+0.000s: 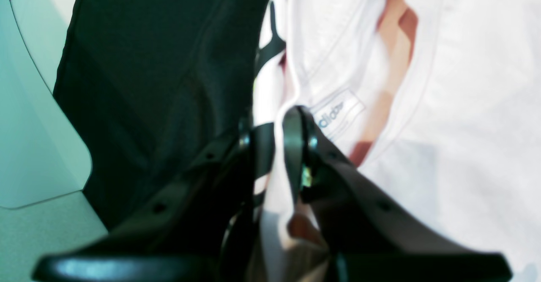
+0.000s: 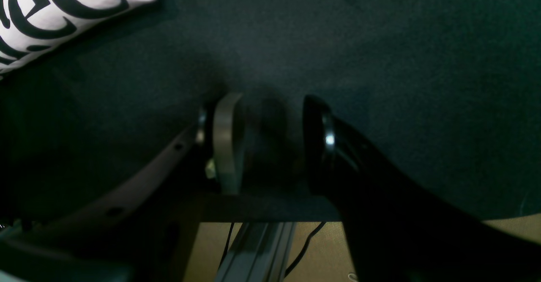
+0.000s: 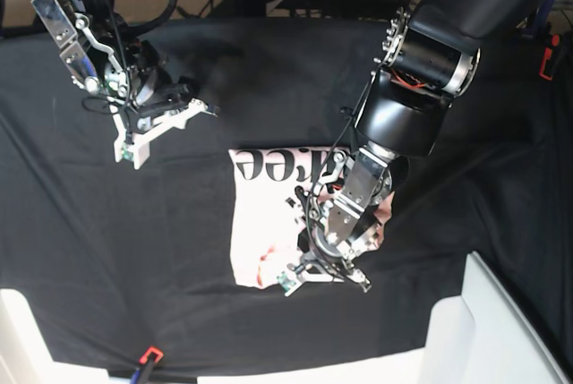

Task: Fold the T-shirt properly
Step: 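Press and smooth the shirt's folded edge with the left gripper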

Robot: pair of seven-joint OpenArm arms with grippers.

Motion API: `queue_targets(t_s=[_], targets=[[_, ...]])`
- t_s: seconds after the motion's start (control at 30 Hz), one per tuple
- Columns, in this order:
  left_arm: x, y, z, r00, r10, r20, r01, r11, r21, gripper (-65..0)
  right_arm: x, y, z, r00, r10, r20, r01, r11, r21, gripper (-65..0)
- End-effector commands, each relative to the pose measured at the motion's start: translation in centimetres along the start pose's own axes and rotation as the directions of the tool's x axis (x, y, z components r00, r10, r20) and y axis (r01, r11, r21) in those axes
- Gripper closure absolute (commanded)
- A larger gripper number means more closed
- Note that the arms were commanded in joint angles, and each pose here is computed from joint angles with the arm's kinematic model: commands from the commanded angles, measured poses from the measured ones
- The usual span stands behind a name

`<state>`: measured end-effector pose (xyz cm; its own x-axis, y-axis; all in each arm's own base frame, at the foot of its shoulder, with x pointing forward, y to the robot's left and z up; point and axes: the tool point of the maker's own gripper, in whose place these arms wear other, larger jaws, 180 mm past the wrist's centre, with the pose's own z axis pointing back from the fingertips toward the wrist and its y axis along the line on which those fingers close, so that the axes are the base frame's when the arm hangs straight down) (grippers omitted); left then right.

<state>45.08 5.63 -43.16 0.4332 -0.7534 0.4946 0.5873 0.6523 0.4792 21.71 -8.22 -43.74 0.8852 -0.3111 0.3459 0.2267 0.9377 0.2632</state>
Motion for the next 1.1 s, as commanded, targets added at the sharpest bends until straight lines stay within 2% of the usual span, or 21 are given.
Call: queue_targets(t_s=[0.0,0.2,0.33,0.47,0.63,0.67,0.7,0.73,0.8,0.83,0.93,1.07], targets=[[3.4,2.8,0.5,0.997,-0.003,0.079,-0.001,0.998,0.059,-7.7,1.1,0.2,0.4,0.999,0.009,0.037,-0.01,1.0,0.009,-21.2],[5.1,5.2,1.0,0.995,0.003,0.104,-0.014,0.995,0.099,-46.5,1.0,0.2,0.4,0.999,0.01,0.036,-0.011,1.0,0.009,-21.2],[6.8,7.1,1.5,0.991,-0.002,0.13,-0.015,0.991,0.13,-63.3,1.0,0.2,0.3,0.999,0.01,0.035,-0.01,1.0,0.008,-21.2],[8.4,8.3,2.3,0.985,0.004,0.174,-0.031,0.988,0.15,-65.0,1.0,0.2,0.3,0.999,0.01,0.035,-0.01,1.0,0.008,-21.2],[8.5,8.7,5.0,0.976,0.091,0.199,-0.128,0.974,0.185,-65.0,1.1,0.2,0.3,0.999,0.01,0.036,-0.01,1.0,0.007,-21.2],[8.4,8.3,6.1,0.972,0.101,0.211,-0.142,0.972,0.189,-60.5,1.1,0.2,0.3,0.999,0.01,0.036,-0.01,1.0,0.007,-21.2],[8.0,7.9,7.1,0.97,0.104,0.218,-0.146,0.971,0.19,-52.1,1.1,0.2,0.3,0.999,0.01,0.037,-0.011,1.0,0.008,-21.2],[7.8,7.4,8.2,0.968,0.103,0.228,-0.149,0.97,0.192,-40.8,1.1,0.2,0.3,0.999,0.01,0.037,-0.011,1.0,0.008,-21.2],[6.4,6.6,9.9,0.965,0.13,0.226,-0.177,0.963,0.203,-11.1,1.1,0.2,0.3,0.999,0.01,0.037,-0.011,1.0,0.008,-21.2],[5.3,6.2,10.4,0.965,0.15,0.214,-0.194,0.959,0.204,0.0,1.1,0.2,0.3,0.999,0.01,0.037,-0.011,1.0,0.008,-21.2],[2.6,5.1,10.3,0.968,0.185,0.17,-0.217,0.956,0.197,0.0,1.2,0.2,0.3,0.999,0.011,0.038,-0.011,1.0,0.008,-21.2],[-1.4,3.3,8.3,0.98,0.189,0.057,-0.196,0.967,0.162,0.0,1.2,0.2,0.3,0.999,0.011,0.038,-0.011,1.0,0.008,-21.2]])
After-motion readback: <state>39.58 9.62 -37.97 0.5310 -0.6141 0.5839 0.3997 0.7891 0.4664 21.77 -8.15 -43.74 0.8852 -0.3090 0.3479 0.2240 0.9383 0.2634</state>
